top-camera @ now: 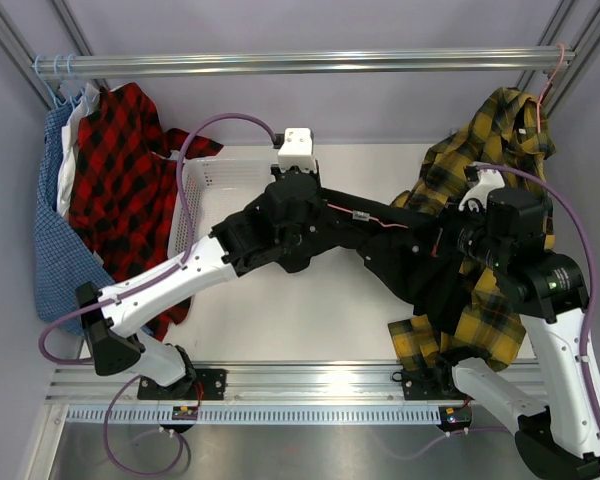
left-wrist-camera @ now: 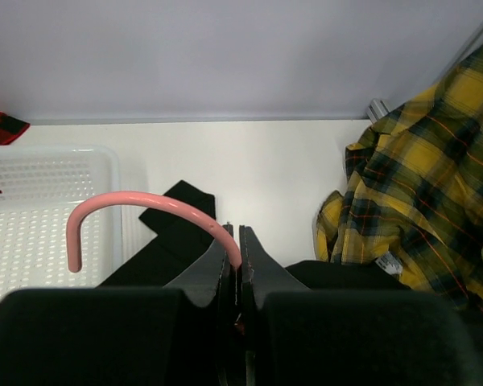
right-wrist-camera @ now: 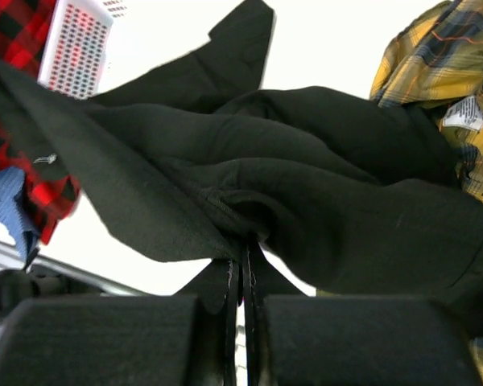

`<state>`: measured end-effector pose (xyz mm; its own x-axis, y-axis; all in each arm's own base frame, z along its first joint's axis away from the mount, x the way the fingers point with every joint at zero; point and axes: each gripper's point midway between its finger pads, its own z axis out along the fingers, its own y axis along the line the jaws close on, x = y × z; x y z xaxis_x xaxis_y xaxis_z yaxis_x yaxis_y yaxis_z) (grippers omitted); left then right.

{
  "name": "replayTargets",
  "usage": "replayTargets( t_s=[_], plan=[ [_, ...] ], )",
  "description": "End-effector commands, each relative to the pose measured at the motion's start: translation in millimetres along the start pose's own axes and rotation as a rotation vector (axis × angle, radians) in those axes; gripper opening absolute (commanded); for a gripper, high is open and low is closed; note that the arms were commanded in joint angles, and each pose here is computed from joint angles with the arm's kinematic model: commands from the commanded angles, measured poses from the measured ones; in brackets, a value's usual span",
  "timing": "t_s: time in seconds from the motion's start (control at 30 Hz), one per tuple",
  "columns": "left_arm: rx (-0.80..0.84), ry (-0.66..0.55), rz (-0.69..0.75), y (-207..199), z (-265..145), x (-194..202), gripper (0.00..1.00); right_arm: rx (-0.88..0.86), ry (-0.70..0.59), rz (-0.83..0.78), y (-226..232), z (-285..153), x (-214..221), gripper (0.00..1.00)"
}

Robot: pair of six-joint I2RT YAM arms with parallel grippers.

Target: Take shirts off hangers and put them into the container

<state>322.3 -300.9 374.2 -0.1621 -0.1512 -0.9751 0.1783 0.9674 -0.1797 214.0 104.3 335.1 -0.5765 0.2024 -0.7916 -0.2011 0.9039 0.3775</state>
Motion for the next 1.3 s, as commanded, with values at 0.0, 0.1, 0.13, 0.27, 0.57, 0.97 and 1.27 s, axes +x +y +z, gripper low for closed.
replayTargets(
  t_s=[0.0,0.1,0.13,0.27,0.57,0.97,1.27],
  plan=[
    [-0.215,-0.109,-0.068,38,7,-37,0.00,0.002,-0.012,-0.014,5,-29,-6,0.00],
    [-0.234,-0.126,-0.096,37,10,-41,0.00,-0.026,0.002,0.005,11,-33,-6,0.00],
    [-0.227,-0.126,-0.099,34,12,-41,0.00,-0.026,0.010,0.009,12,-32,-5,0.00],
    [-0.206,-0.142,-0.118,32,10,-49,0.00,0.041,0.038,0.016,-3,-24,5,0.00],
    [-0.068,-0.129,-0.054,30,-1,-44,0.00,0.172,0.056,0.018,-30,-16,13,0.00],
    [-0.043,-0.109,-0.047,62,-23,-39,0.00,0.180,0.083,0.044,-43,-1,4,0.00],
    [0.109,-0.115,0.074,56,-31,-28,0.00,0.134,0.129,0.083,-43,7,5,0.00]
  ],
)
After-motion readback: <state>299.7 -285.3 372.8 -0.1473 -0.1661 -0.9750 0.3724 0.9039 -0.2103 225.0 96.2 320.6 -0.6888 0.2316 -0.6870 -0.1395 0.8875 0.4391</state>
